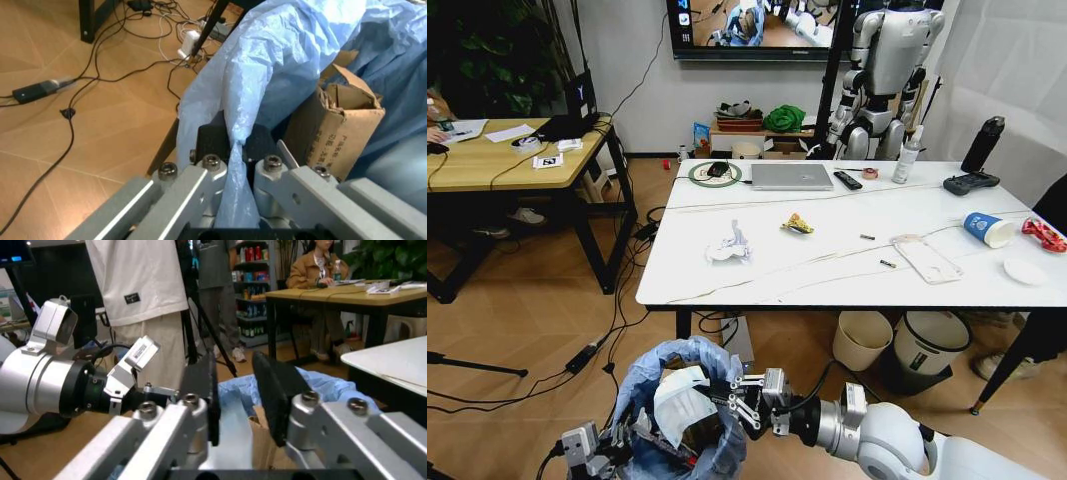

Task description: Pick up the trash bin and place the trash from the table into it.

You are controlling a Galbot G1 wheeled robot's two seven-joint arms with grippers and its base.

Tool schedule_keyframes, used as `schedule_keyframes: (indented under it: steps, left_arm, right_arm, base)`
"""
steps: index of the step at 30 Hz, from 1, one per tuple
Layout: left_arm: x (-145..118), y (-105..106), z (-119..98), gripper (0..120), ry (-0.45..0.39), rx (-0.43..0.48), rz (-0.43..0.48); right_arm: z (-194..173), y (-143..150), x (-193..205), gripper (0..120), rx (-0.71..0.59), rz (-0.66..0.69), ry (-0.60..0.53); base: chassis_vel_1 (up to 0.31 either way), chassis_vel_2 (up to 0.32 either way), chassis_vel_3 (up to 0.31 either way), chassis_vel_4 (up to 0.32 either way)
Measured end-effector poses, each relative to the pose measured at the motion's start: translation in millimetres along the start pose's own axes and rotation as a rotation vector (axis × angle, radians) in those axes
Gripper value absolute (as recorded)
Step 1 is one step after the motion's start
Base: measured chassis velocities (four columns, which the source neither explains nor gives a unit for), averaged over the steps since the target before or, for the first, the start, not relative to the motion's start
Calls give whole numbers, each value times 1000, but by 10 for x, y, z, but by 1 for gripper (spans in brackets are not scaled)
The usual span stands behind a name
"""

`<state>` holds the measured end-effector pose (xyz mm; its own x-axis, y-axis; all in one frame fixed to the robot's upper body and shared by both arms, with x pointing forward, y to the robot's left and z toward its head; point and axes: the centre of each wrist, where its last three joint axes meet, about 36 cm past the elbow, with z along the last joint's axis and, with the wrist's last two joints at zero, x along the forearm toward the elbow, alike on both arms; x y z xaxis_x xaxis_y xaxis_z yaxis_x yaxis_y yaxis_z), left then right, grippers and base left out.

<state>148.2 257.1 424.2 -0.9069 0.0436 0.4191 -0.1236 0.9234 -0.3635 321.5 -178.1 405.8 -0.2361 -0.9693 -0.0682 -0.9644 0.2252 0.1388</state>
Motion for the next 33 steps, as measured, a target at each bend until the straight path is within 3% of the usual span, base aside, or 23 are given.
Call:
schedule_keyframes:
  steps: [11,15,21,23,28,33]
  left_arm:
    - [-19,13,9,0,1,0,-1]
    - [-14,10,18,0,6,-3,0]
    - [-9,3,27,0,9,-7,4]
    - [-9,2,27,0,9,-7,4]
    - [-7,3,28,0,9,-9,4]
    - [-7,0,27,0,5,-8,2]
  right_arm:
    - [-111,-147,-16,60,52,48,-38]
    - [-385,-433,-98,79,70,174,-126]
    - [-689,-813,-150,97,51,370,-189]
    - [-717,-863,-158,99,47,394,-189]
    - [-887,-1348,-314,100,29,581,-139]
    - [-824,-1634,-531,100,-3,650,-85]
  base:
    - [0,0,0,0]
    - [0,0,0,0]
    - [0,0,0,0]
    - [0,0,0,0]
    - [0,0,0,0]
    - [0,0,0,0]
